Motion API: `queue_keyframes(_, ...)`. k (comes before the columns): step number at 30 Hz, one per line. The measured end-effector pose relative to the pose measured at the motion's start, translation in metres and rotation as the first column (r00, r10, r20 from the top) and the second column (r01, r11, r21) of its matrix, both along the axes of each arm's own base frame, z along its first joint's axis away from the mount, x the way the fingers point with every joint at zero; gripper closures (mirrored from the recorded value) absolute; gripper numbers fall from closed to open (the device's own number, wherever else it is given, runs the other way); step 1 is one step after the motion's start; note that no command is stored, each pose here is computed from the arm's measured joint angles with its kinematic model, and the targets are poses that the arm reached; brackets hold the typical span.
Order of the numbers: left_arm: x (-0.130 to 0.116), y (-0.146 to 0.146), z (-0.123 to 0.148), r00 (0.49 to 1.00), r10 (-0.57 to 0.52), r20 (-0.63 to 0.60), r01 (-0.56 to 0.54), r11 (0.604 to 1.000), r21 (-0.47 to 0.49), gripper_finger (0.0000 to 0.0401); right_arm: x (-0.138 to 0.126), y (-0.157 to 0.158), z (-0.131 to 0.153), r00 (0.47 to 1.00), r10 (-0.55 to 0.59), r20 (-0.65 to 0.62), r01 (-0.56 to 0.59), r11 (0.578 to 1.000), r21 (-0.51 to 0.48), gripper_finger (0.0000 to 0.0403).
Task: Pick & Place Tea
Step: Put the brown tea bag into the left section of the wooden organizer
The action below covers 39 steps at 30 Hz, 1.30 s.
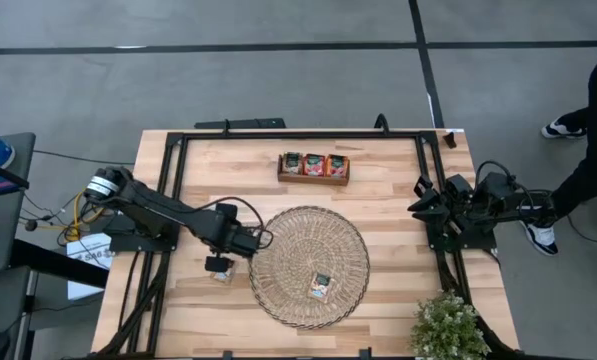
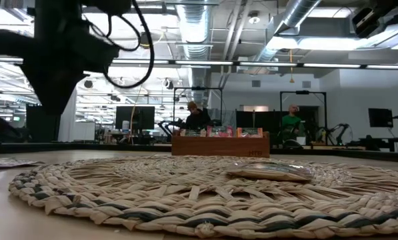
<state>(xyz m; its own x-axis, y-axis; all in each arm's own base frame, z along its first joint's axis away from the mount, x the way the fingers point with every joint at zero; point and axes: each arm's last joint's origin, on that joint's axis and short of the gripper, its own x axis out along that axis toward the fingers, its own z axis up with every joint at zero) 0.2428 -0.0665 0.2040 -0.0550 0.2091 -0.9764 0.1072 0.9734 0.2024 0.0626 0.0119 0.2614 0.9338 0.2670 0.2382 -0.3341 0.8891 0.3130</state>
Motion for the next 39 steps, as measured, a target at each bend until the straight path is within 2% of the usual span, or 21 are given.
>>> queue_keyframes(4, -0.003, 0.000, -0.013, 0.999, -0.049, -0.003, 0.049, 0.999, -0.020, 0.0322, 0.000, 0.000, 0.000, 1.000, -0.005, 0.000, 0.005, 1.000, 0.002, 0.0321)
queue_keyframes(10, -0.006, 0.001, -0.021, 0.999, -0.052, -0.012, 0.052, 0.998, -0.021, 0.0277, 0.000, -0.001, 0.000, 1.000, -0.026, 0.003, 0.026, 1.000, 0.008, 0.0321)
queue_keyframes(15, -0.001, -0.003, -0.023, 0.996, -0.087, 0.034, 0.090, 0.989, -0.120, 0.0238, 0.000, -0.001, 0.000, 1.000, -0.027, 0.003, 0.027, 1.000, 0.008, 0.0321)
queue_keyframes(17, 0.001, -0.004, -0.023, 0.995, -0.078, 0.059, 0.086, 0.988, -0.129, 0.0229, 0.000, -0.001, 0.000, 1.000, -0.027, 0.003, 0.027, 1.000, 0.008, 0.0321)
queue_keyframes(23, 0.002, -0.004, -0.023, 0.995, -0.065, 0.070, 0.074, 0.989, -0.131, 0.0224, 0.000, -0.001, 0.000, 1.000, -0.027, 0.003, 0.027, 1.000, 0.008, 0.0321)
queue_keyframes(30, 0.003, -0.006, -0.024, 0.996, -0.066, 0.063, 0.077, 0.978, -0.196, 0.0224, 0.000, -0.001, 0.000, 1.000, -0.027, 0.003, 0.026, 1.000, 0.008, 0.0321)
queue_keyframes(35, 0.006, -0.007, -0.023, 0.986, -0.137, 0.095, 0.154, 0.967, -0.203, 0.0224, 0.000, -0.001, 0.000, 1.000, -0.026, 0.003, 0.026, 1.000, 0.008, 0.0321)
queue_keyframes(39, 0.006, -0.008, -0.026, 0.984, -0.139, 0.110, 0.162, 0.957, -0.242, 0.0224, 0.000, -0.001, 0.000, 1.000, -0.026, 0.003, 0.026, 1.000, 0.008, 0.0321)
